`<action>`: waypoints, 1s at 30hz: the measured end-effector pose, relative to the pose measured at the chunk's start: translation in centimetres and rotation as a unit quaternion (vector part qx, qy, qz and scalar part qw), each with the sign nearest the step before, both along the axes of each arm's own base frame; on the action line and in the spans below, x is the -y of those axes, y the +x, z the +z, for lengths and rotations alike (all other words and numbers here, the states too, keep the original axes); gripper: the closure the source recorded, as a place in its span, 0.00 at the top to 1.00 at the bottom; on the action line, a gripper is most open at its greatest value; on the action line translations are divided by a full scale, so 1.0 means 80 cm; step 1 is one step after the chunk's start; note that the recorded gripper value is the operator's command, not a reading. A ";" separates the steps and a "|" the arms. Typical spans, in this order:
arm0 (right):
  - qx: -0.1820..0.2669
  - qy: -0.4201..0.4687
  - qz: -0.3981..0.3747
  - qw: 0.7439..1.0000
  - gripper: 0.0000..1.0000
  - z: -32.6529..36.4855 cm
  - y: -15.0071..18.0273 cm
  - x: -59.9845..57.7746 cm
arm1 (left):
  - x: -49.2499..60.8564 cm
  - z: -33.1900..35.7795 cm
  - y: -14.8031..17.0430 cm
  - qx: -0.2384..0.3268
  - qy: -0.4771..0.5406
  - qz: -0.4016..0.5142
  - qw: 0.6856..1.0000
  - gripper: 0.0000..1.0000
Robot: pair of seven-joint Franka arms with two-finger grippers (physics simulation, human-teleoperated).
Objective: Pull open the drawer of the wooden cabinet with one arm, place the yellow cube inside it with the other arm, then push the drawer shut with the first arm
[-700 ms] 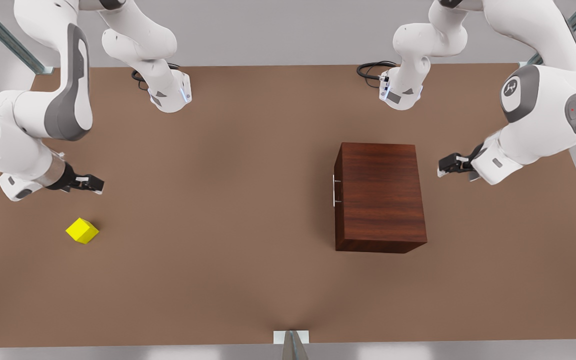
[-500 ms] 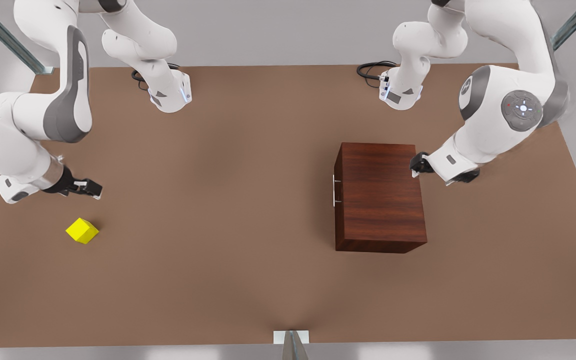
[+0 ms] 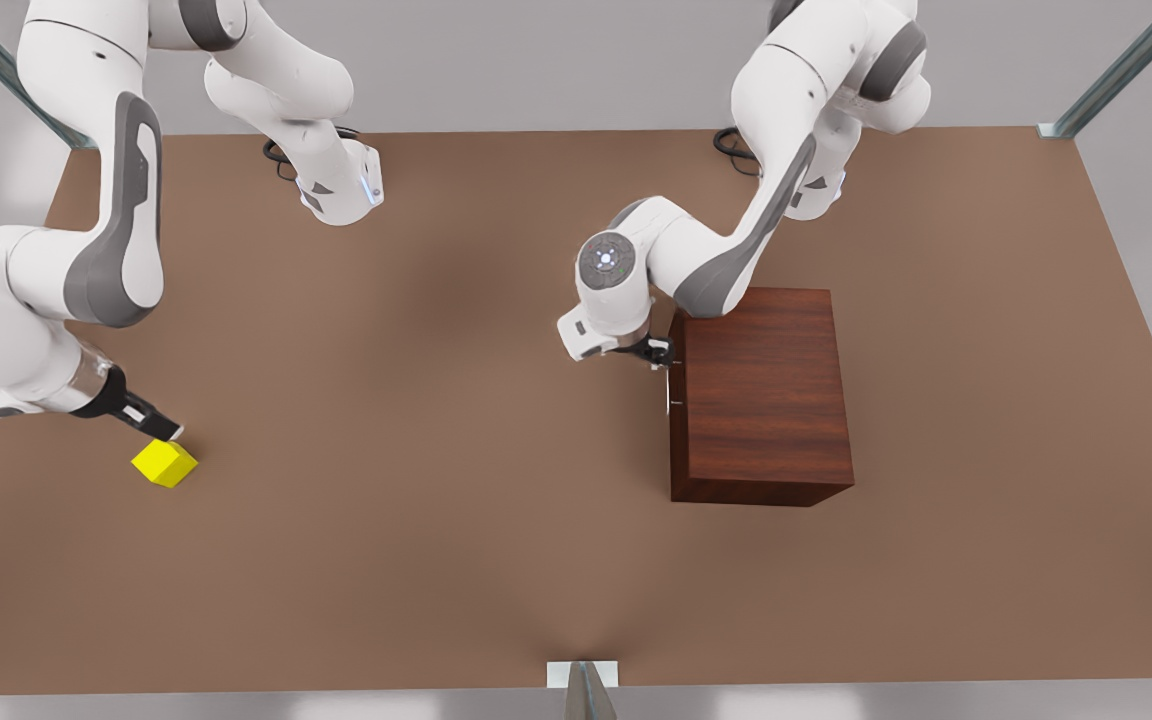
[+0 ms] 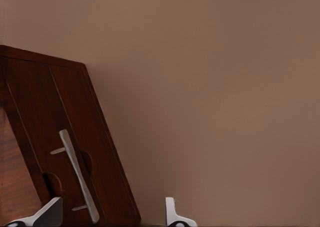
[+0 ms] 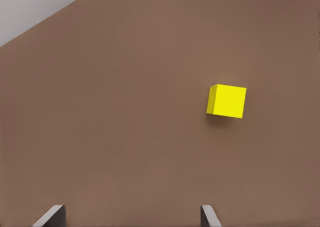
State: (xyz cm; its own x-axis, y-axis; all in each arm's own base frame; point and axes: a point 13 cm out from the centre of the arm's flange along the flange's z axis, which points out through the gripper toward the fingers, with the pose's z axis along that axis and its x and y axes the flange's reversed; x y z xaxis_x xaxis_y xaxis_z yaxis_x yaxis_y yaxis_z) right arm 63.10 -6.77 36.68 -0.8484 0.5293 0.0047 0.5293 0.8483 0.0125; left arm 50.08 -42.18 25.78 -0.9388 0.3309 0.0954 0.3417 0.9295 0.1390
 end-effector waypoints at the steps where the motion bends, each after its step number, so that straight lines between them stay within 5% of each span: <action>1: 0.002 0.000 -0.008 1.000 1.00 0.000 0.002 0.000 | -0.007 -0.011 -0.003 0.005 -0.004 0.020 1.000 1.00; 15: 0.013 -0.001 -0.086 0.996 1.00 0.001 0.009 0.000 | -0.019 -0.071 0.024 0.121 0.022 0.127 0.984 1.00; 30: 0.013 -0.010 -0.123 0.992 1.00 0.002 0.009 0.007 | -0.025 -0.112 0.025 0.171 0.056 0.160 0.971 1.00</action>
